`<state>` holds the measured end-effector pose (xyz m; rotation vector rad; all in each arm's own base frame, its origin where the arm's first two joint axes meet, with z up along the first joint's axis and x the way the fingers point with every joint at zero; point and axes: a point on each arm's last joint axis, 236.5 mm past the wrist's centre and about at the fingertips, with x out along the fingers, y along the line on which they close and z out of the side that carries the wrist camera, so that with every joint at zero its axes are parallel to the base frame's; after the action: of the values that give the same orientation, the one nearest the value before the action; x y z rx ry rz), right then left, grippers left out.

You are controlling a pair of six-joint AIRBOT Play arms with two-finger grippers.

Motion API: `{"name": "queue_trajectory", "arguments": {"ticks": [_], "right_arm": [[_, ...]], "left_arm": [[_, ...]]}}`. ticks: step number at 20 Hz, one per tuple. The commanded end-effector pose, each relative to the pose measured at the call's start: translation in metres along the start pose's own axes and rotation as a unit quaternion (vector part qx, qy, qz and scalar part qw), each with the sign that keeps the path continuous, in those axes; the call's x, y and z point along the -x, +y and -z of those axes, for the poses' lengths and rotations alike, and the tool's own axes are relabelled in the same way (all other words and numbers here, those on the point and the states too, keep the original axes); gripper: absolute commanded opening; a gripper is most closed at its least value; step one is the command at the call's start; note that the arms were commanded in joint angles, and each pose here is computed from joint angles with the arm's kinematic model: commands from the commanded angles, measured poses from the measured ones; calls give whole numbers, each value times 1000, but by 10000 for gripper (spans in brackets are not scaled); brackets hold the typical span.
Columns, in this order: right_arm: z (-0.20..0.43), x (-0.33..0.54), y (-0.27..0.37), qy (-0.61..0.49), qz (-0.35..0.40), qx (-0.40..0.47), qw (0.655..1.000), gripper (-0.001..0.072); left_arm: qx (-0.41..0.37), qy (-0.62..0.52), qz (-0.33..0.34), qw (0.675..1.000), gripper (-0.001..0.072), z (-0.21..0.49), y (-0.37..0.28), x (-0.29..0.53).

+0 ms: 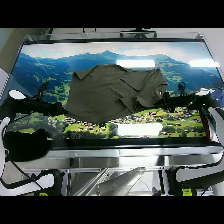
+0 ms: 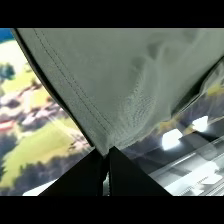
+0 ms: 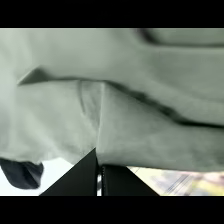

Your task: Fold the shirts.

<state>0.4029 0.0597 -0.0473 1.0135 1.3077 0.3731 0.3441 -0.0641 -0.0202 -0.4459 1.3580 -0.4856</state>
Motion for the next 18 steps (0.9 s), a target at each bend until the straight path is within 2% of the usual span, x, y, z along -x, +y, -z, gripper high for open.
{"name": "queue_trajectory", "arguments": {"ticks": [1, 3, 6, 8, 11, 13, 14, 15, 18], "right_arm": [[12, 59, 75, -55, -45, 131, 989, 18], [21, 132, 151, -150, -103, 224, 958, 18], [70, 262, 260, -336, -124, 388, 849, 19], [118, 323, 312, -442, -89, 471, 758, 18], [180, 387, 364, -585, -14, 522, 620, 19], [203, 419, 378, -657, 27, 518, 547, 18], [205, 426, 377, -670, 44, 514, 534, 18], [197, 420, 372, -657, 46, 515, 550, 18], [153, 369, 343, -536, -25, 512, 670, 17]], "left_arm": [[-34, -83, 57, 994, 21, -17, -51, 45], [-77, -174, 117, 975, 21, -28, -105, 109], [-166, -316, 156, 921, 24, -25, -183, 232], [-221, -419, 166, 865, 24, -12, -228, 315], [-300, -530, 199, 768, 25, 27, -285, 408], [-326, -548, 231, 735, 24, 39, -295, 439], [-324, -544, 238, 736, 25, 36, -289, 445], [-307, -534, 238, 751, 25, 25, -274, 443], [-251, -449, 261, 817, 25, -20, -234, 387]]}}
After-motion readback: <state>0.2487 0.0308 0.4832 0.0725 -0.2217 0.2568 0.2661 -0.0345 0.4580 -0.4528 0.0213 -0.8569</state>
